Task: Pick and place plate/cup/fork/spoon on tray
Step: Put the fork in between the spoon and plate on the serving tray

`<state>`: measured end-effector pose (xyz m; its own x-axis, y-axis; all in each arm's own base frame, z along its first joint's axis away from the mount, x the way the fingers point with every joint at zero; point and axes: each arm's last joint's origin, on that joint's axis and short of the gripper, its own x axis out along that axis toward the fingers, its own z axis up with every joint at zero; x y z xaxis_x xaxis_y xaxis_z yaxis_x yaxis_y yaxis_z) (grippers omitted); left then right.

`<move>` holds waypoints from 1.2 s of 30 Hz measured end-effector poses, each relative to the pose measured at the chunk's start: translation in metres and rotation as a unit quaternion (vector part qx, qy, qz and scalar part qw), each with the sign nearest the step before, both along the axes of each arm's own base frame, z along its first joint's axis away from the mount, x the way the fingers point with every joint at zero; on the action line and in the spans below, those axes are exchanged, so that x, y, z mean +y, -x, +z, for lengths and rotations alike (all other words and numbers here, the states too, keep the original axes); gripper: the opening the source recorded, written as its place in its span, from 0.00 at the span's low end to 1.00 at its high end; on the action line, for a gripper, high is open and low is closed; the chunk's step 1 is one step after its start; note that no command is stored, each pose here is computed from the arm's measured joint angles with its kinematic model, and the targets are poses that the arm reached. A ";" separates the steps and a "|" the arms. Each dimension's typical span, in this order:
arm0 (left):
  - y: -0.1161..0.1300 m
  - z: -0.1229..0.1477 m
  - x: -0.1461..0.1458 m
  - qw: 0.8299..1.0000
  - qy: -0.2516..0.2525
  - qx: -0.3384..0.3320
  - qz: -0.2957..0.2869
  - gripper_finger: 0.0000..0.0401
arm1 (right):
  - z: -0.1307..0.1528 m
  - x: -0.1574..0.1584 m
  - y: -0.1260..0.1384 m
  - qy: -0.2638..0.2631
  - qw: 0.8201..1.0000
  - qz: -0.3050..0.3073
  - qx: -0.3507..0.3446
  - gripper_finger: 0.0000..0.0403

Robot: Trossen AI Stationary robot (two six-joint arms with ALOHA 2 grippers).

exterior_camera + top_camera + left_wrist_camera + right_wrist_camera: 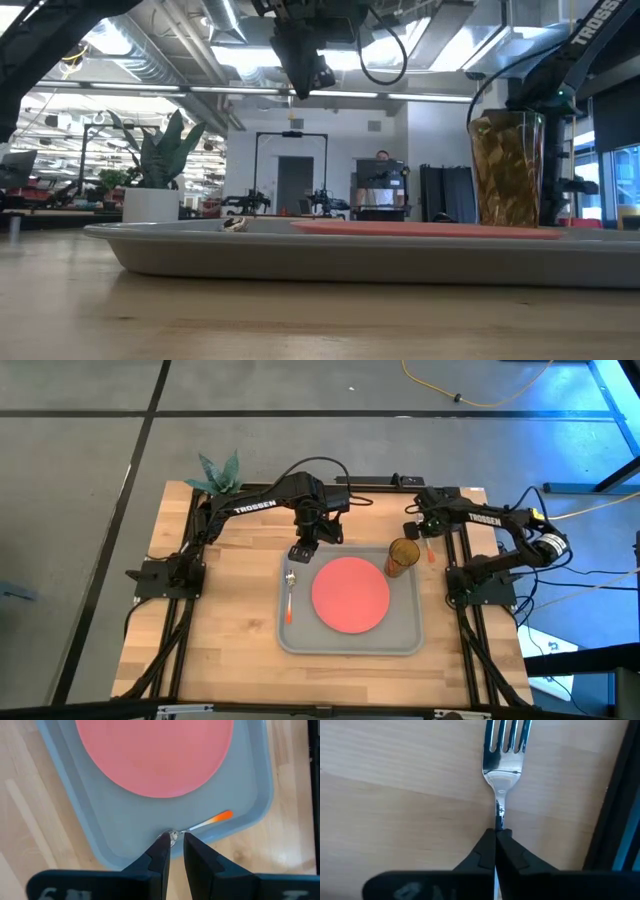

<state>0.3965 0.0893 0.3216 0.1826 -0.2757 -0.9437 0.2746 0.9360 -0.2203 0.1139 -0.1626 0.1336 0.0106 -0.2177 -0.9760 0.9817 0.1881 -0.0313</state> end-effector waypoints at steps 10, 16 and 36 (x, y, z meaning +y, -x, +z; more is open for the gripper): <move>0.000 0.000 0.000 1.000 -0.006 0.002 0.001 0.12 | 0.024 0.002 -0.019 -0.015 1.000 0.011 -0.002 0.00; 0.000 0.000 0.000 1.000 -0.006 0.002 0.001 0.12 | 0.039 0.006 -0.029 -0.005 1.000 0.020 0.009 0.00; 0.006 0.009 -0.001 1.000 -0.013 -0.008 0.005 0.12 | 0.174 0.047 -0.052 0.120 0.992 0.025 0.034 0.00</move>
